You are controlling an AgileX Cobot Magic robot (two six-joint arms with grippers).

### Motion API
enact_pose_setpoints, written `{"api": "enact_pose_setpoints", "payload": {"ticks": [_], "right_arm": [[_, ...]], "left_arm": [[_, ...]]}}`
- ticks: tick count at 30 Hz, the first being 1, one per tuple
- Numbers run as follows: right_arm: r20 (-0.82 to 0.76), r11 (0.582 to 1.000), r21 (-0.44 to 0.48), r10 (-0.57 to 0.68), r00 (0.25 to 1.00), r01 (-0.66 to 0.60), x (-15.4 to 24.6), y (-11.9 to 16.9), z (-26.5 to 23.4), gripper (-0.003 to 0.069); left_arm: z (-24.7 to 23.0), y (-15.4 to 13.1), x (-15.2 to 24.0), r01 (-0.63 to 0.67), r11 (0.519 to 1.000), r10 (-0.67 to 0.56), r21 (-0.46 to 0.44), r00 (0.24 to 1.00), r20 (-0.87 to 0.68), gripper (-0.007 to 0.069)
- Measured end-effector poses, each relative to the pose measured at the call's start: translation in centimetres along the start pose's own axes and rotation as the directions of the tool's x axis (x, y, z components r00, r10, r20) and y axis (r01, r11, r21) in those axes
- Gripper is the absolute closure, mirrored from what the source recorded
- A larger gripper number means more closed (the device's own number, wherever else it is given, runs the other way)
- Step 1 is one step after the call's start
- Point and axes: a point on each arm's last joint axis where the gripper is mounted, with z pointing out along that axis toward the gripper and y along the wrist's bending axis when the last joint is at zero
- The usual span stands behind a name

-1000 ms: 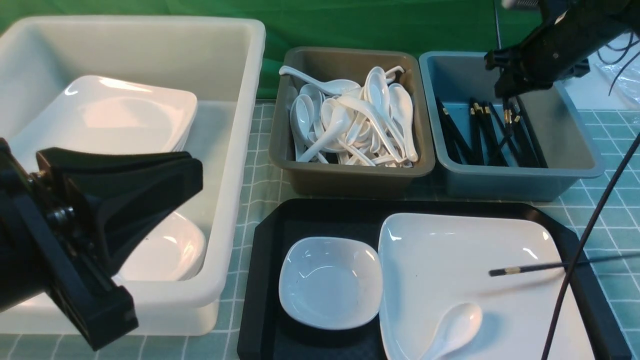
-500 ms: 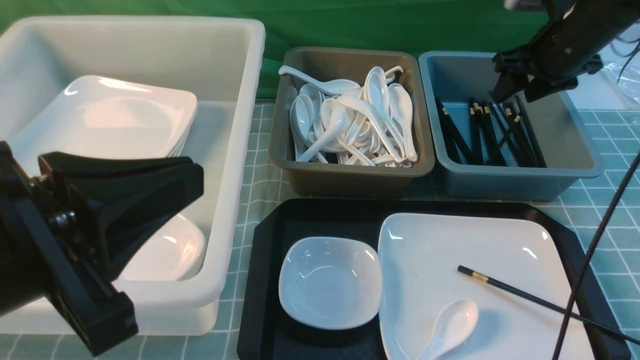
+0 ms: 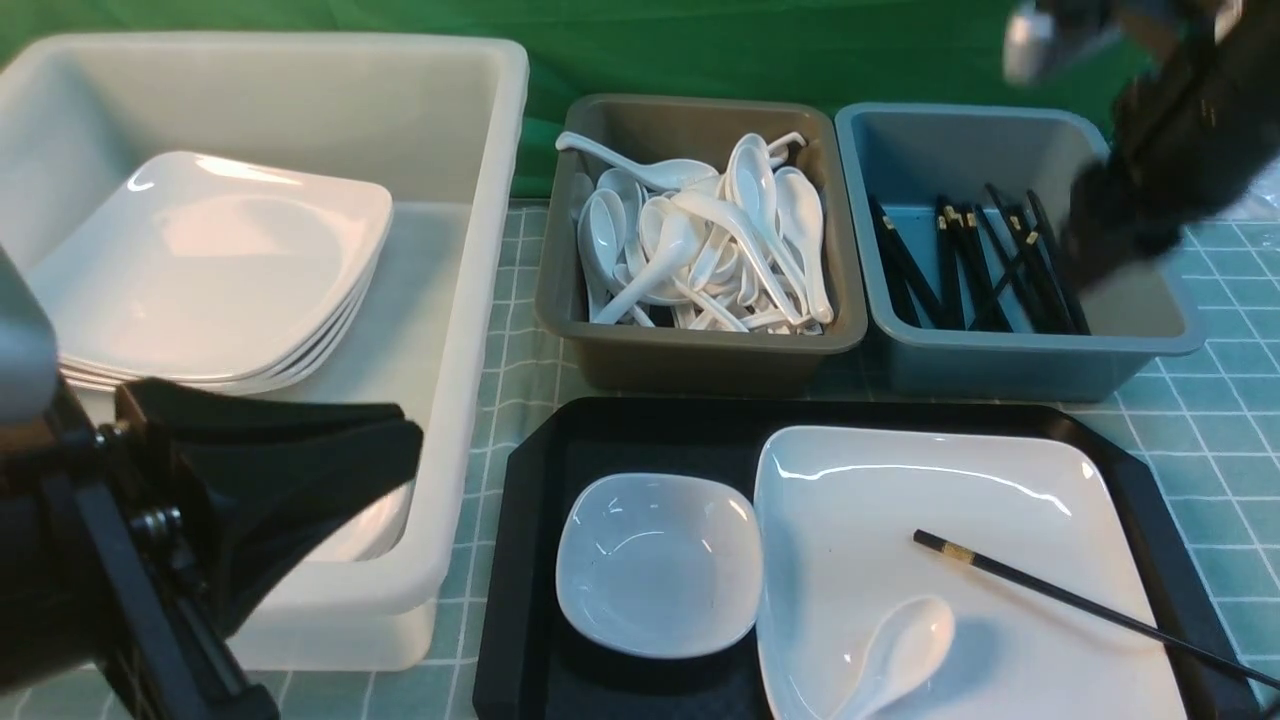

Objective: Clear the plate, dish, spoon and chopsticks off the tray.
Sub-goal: Use the right arm to grab a chopstick from the plate

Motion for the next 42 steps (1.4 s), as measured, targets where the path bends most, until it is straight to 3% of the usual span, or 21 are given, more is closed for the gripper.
{"api": "enact_pose_setpoints", "payload": {"ticks": [6, 13, 16, 23, 31, 33, 36, 38, 42], "right_arm": [[-0.119, 0.996, -0.068, -0.063, 0.991, 0.056, 4.6, 3.0, 4.6, 0.0397], [-0.054, 0.986, -0.009, -0.165, 0.985, 0.164, 7.3, 3.7, 10.4, 0.0252], [-0.061, 0.985, -0.011, -0.175, 0.983, 0.175, 7.3, 3.5, 11.7, 0.0226], [-0.125, 0.976, -0.039, -0.217, 0.968, 0.213, 7.4, 3.1, 14.8, 0.0218], [-0.129, 0.976, -0.034, -0.217, 0.968, 0.214, 7.3, 2.9, 15.0, 0.0221], [-0.129, 0.976, -0.034, -0.217, 0.968, 0.214, 7.3, 2.9, 15.0, 0.0232], [-0.129, 0.976, -0.035, -0.216, 0.968, 0.213, 7.3, 2.9, 15.0, 0.0351], [-0.129, 0.977, -0.036, -0.215, 0.968, 0.212, 7.3, 2.9, 15.0, 0.0392], [-0.134, 0.977, -0.040, -0.215, 0.967, 0.212, 7.4, 3.0, 15.0, 0.0580]], "left_arm": [[0.0, -0.1, 0.1, -0.004, 1.000, 0.004, 0.011, 1.000, -0.012, 0.0608], [0.0, -0.2, 0.1, 0.012, 1.000, -0.011, 0.024, 1.000, -0.016, 0.0608], [0.0, -0.2, 0.2, 0.014, 1.000, -0.013, 0.027, 1.000, -0.018, 0.0608], [0.0, -0.3, 0.2, 0.015, 0.999, -0.014, 0.032, 1.000, -0.024, 0.0608], [0.0, -0.3, 0.3, 0.015, 0.999, -0.014, 0.036, 0.999, -0.031, 0.0608], [0.0, -0.3, 0.3, 0.015, 0.999, -0.014, 0.037, 0.999, -0.032, 0.0608], [0.0, -0.4, 0.4, 0.015, 0.999, -0.013, 0.043, 0.999, -0.042, 0.0608], [0.0, -0.4, 0.4, 0.015, 0.999, -0.013, 0.045, 0.999, -0.044, 0.0608], [0.0, -0.4, 0.4, 0.015, 0.999, -0.013, 0.048, 0.999, -0.049, 0.0608]]}}
